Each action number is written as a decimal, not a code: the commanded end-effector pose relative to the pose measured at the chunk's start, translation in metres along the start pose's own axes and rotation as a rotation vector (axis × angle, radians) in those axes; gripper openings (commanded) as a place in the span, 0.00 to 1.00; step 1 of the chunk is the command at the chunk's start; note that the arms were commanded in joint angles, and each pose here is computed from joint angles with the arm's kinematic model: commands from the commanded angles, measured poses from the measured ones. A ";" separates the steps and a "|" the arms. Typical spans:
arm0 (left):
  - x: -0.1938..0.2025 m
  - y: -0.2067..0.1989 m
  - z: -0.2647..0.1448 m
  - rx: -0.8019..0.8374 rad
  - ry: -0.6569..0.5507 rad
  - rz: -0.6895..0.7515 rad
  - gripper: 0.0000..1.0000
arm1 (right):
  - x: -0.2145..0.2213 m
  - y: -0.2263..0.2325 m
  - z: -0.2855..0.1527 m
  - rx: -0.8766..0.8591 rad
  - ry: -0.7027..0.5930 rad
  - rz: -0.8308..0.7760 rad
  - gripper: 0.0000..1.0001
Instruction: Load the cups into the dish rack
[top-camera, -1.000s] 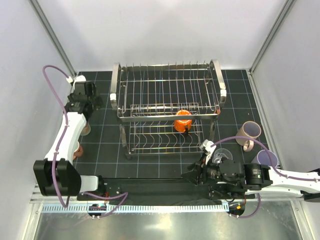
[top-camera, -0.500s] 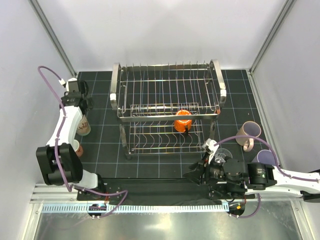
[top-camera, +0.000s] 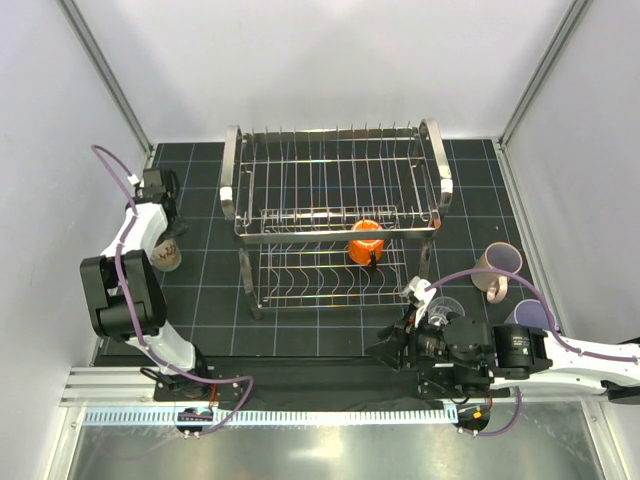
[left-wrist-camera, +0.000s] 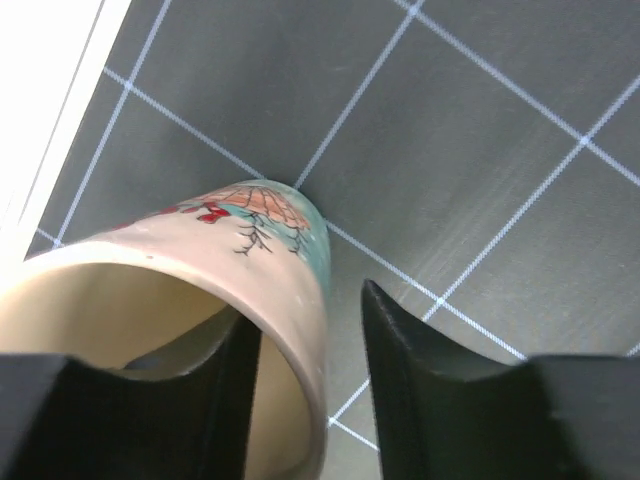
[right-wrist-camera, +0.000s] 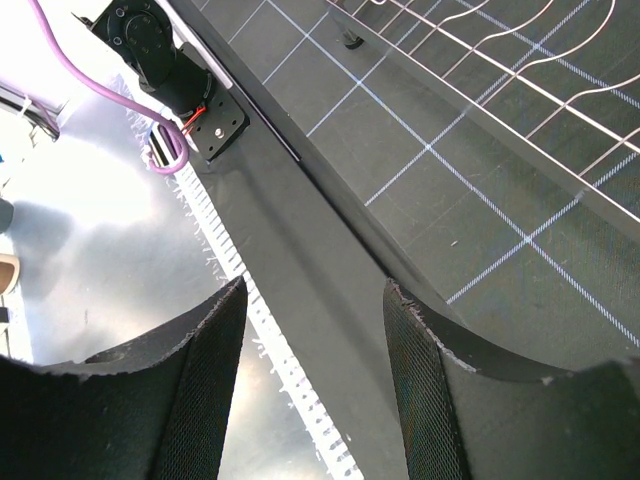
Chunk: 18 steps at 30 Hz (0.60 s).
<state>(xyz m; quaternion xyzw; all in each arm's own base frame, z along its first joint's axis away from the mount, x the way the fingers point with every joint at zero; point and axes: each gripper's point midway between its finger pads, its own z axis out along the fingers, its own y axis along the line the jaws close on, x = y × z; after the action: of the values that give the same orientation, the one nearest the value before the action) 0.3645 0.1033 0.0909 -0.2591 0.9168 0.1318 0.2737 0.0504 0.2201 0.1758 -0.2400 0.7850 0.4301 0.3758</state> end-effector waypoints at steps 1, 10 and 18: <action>-0.017 -0.008 -0.008 0.049 -0.028 -0.039 0.38 | -0.016 0.012 -0.004 -0.026 -0.036 0.030 0.58; -0.029 -0.015 -0.034 0.126 -0.084 -0.079 0.00 | -0.016 0.012 0.002 0.003 -0.020 0.032 0.58; -0.075 -0.023 -0.150 0.382 -0.320 -0.243 0.00 | -0.018 0.010 -0.001 0.020 -0.009 0.018 0.59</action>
<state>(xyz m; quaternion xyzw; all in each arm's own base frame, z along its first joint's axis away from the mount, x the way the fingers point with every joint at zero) 0.3625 0.0680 0.1499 -0.2852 0.8977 0.0193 0.3353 0.0512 0.2242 0.1695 -0.2419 0.8008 0.4094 0.3642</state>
